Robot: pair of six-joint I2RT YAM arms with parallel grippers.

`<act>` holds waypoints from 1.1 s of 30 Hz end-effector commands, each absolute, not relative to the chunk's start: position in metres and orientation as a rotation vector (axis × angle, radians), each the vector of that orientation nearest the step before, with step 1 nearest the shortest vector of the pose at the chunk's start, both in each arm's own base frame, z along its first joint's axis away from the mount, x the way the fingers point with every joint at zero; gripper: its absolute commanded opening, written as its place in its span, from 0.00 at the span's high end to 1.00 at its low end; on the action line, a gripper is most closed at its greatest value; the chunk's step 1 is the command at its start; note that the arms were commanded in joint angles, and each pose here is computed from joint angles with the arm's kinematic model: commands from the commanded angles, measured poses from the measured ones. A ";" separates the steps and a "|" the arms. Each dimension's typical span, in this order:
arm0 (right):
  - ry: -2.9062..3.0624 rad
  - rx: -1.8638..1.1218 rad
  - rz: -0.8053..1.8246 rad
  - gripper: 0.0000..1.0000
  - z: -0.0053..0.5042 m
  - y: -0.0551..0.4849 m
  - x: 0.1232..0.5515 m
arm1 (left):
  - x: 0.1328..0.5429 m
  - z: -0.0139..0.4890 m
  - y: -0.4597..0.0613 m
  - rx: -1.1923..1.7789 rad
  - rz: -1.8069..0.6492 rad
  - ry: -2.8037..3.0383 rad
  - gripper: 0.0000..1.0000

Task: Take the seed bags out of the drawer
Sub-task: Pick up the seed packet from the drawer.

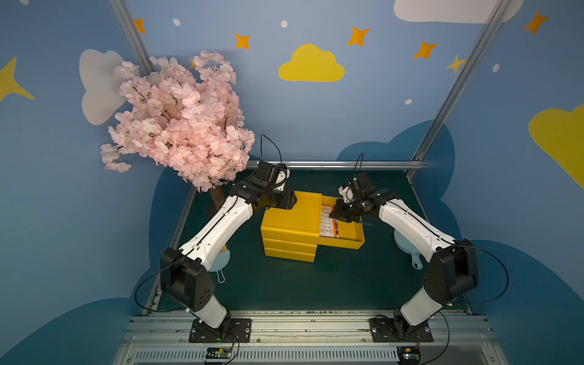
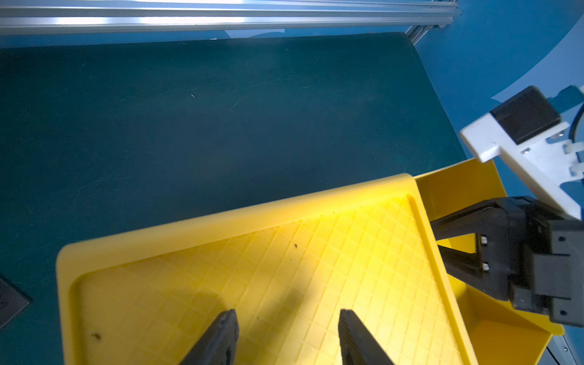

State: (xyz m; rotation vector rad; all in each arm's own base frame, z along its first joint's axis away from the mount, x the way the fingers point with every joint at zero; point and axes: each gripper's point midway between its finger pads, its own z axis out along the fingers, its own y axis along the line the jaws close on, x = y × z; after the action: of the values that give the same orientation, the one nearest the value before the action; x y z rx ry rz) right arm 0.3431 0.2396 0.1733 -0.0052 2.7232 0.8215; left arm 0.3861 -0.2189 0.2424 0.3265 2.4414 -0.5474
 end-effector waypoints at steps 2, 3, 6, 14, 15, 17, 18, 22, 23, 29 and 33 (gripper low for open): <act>2.669 -0.005 0.958 0.89 0.191 0.248 0.339 | 0.360 0.161 -0.190 0.287 -0.397 2.746 0.43; 2.664 -0.006 0.968 0.91 0.193 0.248 0.338 | 0.360 0.162 -0.190 0.286 -0.397 2.744 0.43; 2.650 -0.007 0.976 0.99 0.199 0.247 0.338 | 0.360 0.162 -0.190 0.283 -0.399 2.745 0.43; 2.610 -0.040 0.927 1.00 0.227 0.237 0.337 | 0.359 0.161 -0.189 0.282 -0.397 2.746 0.43; 2.605 -0.047 0.922 1.00 0.232 0.235 0.337 | 0.360 0.161 -0.189 0.281 -0.396 2.747 0.43; 2.599 -0.056 0.908 1.00 0.239 0.230 0.337 | 0.360 0.160 -0.188 0.276 -0.394 2.748 0.43; 2.595 -0.065 0.899 1.00 0.243 0.228 0.337 | 0.360 0.160 -0.188 0.276 -0.393 2.748 0.43; 2.556 -0.060 0.889 1.00 0.257 0.215 0.337 | 0.361 0.159 -0.187 0.274 -0.393 2.753 0.43; 2.542 -0.059 0.887 1.00 0.261 0.211 0.337 | 0.360 0.159 -0.187 0.275 -0.394 2.753 0.43; 2.420 -0.062 0.871 1.00 0.295 0.184 0.332 | 0.359 0.157 -0.186 0.274 -0.394 2.760 0.44; 2.336 -0.016 0.931 1.00 0.323 0.165 0.330 | 0.357 0.153 -0.185 0.277 -0.390 2.772 0.44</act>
State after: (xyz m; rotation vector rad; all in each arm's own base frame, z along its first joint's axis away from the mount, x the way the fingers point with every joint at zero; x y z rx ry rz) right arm 0.3360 0.1740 0.3010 -0.0041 2.3954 0.8893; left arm 0.3872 -0.2181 0.2413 0.3245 2.4365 -0.5598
